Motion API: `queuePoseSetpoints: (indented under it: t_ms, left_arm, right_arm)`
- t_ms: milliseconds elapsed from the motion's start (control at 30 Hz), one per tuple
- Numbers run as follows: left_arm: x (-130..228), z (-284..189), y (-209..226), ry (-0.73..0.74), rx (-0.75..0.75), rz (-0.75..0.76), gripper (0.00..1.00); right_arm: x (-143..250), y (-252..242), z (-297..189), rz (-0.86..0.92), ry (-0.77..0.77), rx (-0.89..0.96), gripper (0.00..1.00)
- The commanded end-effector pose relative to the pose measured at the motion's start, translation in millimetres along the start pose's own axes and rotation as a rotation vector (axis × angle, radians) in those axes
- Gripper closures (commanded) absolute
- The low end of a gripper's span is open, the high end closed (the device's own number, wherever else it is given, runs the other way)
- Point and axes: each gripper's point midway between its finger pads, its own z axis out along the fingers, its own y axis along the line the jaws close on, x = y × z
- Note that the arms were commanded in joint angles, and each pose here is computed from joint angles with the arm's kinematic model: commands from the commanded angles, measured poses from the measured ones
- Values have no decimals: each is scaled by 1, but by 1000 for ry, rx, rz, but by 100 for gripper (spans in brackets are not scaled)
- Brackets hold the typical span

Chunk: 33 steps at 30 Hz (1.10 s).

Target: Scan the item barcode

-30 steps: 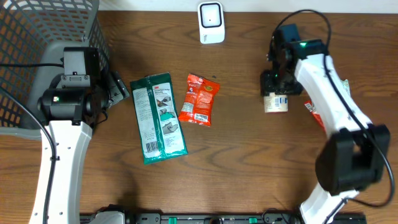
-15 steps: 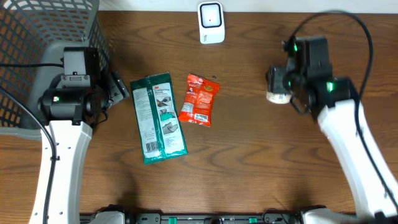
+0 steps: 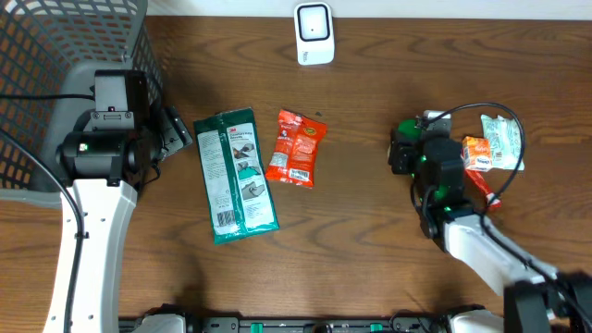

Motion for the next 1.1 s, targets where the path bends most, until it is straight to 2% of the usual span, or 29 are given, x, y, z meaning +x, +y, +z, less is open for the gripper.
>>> queuePoseSetpoints:
  t_ms: [0,233,300,433,467,500,533,667,867,933,1067]
  left_arm:
    - [-3,0,4,-10,-21,2,18]
    - [-3,0,4,-9,-21,2,18]
    - [-3,0,4,-9,-21,2,18]
    - [-3,0,4,-9,-21,2,18]
    - [-3,0,4,-9,-21,2,18]
    - [-3,0,4,-9,-21,2,18]
    - [-3,0,4,-10,-21,2,18]
    - [-3,0,4,-9,-21,2,18]
    - [-3,0,4,-10,-21,2,18]
    - [-3,0,4,-9,-21,2,18]
    - [-3,0,4,-10,-21,2,18]
  right_arm:
    - [9,0,12,5,1,13,62]
    - [22,-1,28,5,1,13,56]
    - [23,-1,28,5,4,13,51]
    - [33,0,28,3,46,8,27]
    - [34,-1,28,2,51,9,20]
    - [35,-1,28,2,55,11,7]
    - [35,-1,28,1,57,11,1]
    - [25,0,24,4,30,6,1]
    - [-35,5,-12,8,-9,17,1]
    - [-56,4,-31,27,54,47,1]
    - [-65,0,-51,130,222,117,1]
